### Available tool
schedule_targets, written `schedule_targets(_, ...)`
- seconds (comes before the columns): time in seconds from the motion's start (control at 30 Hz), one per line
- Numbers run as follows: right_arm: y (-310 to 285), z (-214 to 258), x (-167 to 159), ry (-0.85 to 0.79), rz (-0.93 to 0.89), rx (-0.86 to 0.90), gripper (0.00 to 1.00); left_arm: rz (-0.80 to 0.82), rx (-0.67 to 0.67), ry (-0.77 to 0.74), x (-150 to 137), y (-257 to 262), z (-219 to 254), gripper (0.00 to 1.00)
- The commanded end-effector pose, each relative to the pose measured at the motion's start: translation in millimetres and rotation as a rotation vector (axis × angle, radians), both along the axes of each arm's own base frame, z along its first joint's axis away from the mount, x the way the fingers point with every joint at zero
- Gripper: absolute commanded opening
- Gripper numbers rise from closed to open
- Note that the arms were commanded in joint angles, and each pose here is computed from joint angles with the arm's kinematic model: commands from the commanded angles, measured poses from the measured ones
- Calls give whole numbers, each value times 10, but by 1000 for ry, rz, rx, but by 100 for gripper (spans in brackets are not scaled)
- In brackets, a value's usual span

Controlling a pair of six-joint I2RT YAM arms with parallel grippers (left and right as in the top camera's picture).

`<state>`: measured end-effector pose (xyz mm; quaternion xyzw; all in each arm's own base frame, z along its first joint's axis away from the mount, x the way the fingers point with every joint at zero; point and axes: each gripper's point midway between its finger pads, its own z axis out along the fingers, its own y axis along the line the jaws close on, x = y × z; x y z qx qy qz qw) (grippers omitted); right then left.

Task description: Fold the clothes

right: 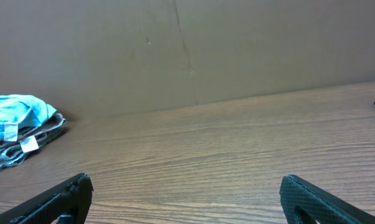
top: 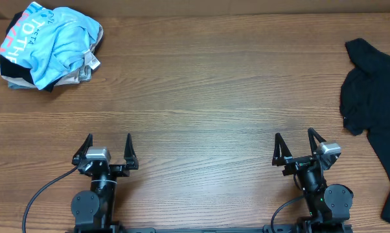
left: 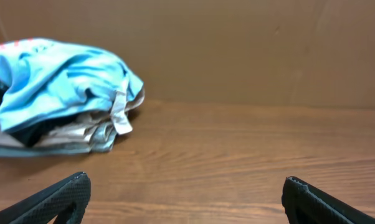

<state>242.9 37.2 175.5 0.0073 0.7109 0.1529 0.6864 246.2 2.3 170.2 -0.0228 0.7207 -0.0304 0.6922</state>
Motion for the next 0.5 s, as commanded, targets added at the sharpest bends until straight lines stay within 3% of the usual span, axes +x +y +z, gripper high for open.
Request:
schedule_targets(0.0,-2,-12,1,-5,-4,3,100,7,-20,33,-3,20,-132,100)
schedule_targets(0.47,-2,-12,1,-5,-4,3,100,15,-19,31,-2,33,-128,100)
